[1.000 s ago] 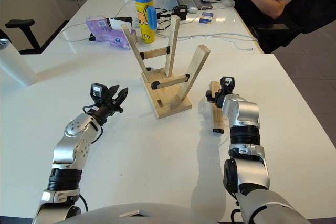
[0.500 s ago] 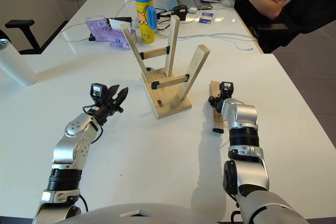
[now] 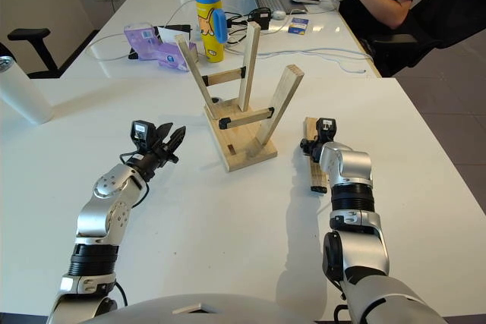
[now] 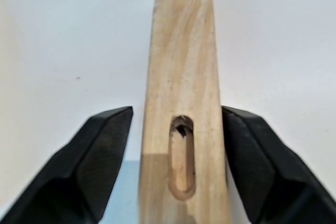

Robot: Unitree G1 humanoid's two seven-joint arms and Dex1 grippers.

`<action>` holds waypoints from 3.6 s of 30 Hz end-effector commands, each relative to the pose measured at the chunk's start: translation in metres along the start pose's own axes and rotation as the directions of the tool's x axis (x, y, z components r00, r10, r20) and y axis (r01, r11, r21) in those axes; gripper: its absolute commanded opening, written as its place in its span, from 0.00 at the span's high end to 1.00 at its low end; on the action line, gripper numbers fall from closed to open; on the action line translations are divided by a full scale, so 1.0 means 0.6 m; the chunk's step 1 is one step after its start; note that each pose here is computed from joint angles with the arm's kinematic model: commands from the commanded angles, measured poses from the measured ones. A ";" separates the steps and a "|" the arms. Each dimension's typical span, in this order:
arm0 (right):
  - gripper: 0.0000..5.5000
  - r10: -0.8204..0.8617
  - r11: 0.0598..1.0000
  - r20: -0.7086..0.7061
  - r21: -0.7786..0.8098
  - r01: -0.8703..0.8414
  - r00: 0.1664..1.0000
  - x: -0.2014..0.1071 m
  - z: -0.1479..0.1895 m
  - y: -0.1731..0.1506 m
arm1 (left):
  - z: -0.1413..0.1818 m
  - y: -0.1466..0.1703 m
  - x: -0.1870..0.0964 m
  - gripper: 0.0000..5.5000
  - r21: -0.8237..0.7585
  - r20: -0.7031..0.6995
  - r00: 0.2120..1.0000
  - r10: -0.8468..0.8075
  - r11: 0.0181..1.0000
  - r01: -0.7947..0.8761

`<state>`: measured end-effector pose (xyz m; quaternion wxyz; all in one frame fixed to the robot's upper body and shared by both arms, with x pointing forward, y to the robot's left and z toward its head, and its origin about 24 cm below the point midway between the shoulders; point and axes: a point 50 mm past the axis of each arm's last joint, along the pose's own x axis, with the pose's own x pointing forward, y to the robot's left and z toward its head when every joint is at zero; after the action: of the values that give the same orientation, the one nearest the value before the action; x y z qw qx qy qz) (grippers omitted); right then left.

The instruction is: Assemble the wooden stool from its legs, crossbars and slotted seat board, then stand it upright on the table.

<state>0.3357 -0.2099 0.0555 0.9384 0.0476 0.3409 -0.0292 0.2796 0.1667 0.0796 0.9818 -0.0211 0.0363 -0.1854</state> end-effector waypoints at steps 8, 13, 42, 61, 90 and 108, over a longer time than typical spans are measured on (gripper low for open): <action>0.40 0.012 1.000 -0.084 0.018 -0.010 0.996 0.007 -0.028 0.002 | -0.002 -0.001 0.000 0.65 0.001 -0.008 1.000 -0.003 1.000 0.003; 0.54 0.014 1.000 -0.079 0.019 -0.012 0.997 0.007 -0.026 0.002 | -0.001 -0.002 0.000 0.65 0.001 -0.008 1.000 -0.005 1.000 0.005; 0.63 0.858 0.512 0.493 -0.839 -0.184 0.141 -0.284 0.195 0.205 | 0.258 -0.070 -0.030 0.65 -0.500 0.556 0.794 -0.247 0.663 0.557; 0.63 0.929 0.356 0.314 -0.901 -0.248 0.194 -0.260 0.132 0.232 | 0.257 -0.075 -0.030 0.41 -0.507 0.508 0.816 -0.273 0.672 0.541; 0.44 0.814 0.581 0.519 -0.742 -0.335 0.261 -0.252 0.169 0.190 | 0.213 -0.004 -0.003 0.81 -0.539 0.390 0.921 0.018 0.815 0.213; 0.44 0.448 0.894 0.698 -0.337 -0.295 0.559 -0.196 0.159 0.086 | 0.208 0.031 -0.013 0.81 -0.510 0.399 0.902 0.165 0.857 0.069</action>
<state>0.3096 -0.1605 0.2131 0.9736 0.0070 -0.1212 0.1931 0.2900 0.1860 0.2053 0.9257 -0.3252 -0.1269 -0.1456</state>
